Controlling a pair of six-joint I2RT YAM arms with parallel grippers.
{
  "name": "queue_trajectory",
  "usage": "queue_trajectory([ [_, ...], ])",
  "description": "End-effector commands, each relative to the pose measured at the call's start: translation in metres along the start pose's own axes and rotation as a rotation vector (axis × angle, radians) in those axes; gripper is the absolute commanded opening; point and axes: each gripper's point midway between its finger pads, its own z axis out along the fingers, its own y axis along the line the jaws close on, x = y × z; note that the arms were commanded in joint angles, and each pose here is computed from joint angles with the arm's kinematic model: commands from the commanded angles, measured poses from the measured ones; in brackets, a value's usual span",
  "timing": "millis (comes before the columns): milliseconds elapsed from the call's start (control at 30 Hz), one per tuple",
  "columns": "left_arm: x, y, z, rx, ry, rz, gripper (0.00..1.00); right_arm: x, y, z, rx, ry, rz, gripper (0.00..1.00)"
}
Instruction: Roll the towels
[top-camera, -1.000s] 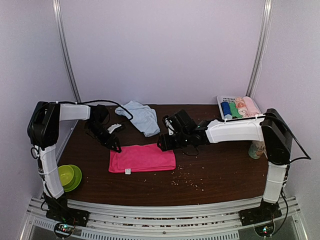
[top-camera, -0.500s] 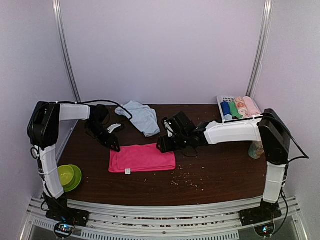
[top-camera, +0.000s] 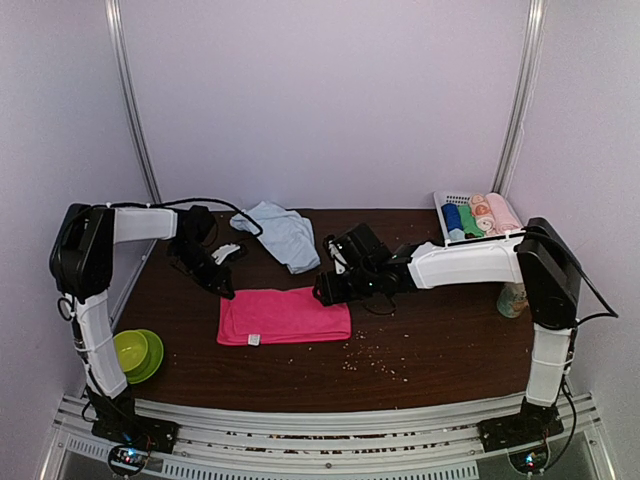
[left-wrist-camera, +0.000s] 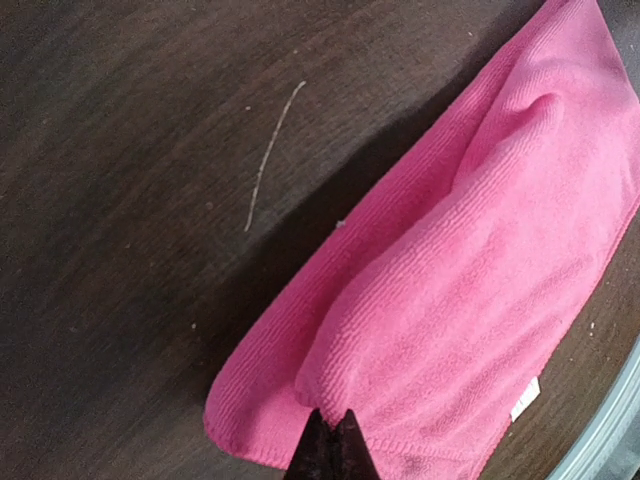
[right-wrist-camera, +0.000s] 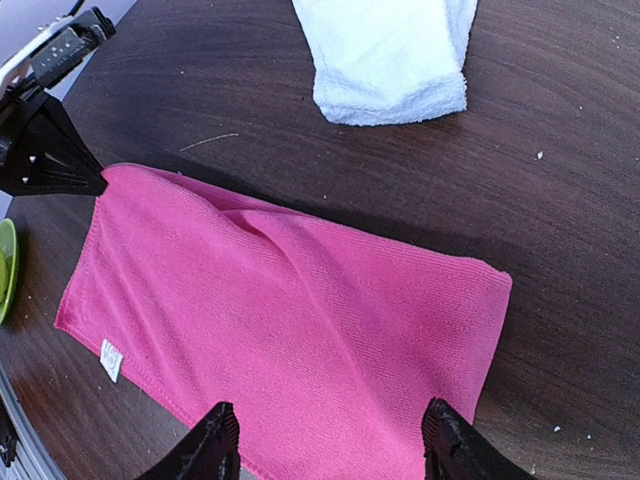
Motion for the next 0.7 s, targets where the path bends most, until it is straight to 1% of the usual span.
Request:
queue_trajectory([
  [0, -0.013, 0.006, -0.034, -0.145, -0.088, 0.041, 0.00, 0.005, 0.003, 0.006, -0.008, 0.008, -0.006, 0.63],
  [133, -0.003, 0.010, -0.042, -0.204, -0.078, 0.034, 0.00, 0.005, 0.005, 0.009, -0.005, 0.018, -0.013, 0.63],
  [333, 0.011, 0.018, -0.035, -0.238, -0.021, 0.020, 0.00, 0.004, 0.009, 0.012, 0.000, 0.021, -0.024, 0.62],
  [467, 0.010, 0.028, -0.032, -0.271, 0.010, 0.022, 0.00, 0.006, 0.011, 0.013, 0.013, 0.032, -0.040, 0.63],
  [533, 0.009, 0.035, -0.028, -0.288, 0.028, 0.022, 0.11, 0.008, 0.011, 0.014, 0.029, 0.038, -0.054, 0.63],
  [600, 0.005, 0.039, -0.029, -0.305, 0.031, 0.023, 0.25, 0.009, 0.009, 0.012, 0.056, 0.041, -0.075, 0.63],
  [667, 0.002, 0.042, -0.033, -0.325, 0.024, 0.028, 0.33, 0.010, 0.005, 0.011, 0.090, 0.047, -0.097, 0.63],
])
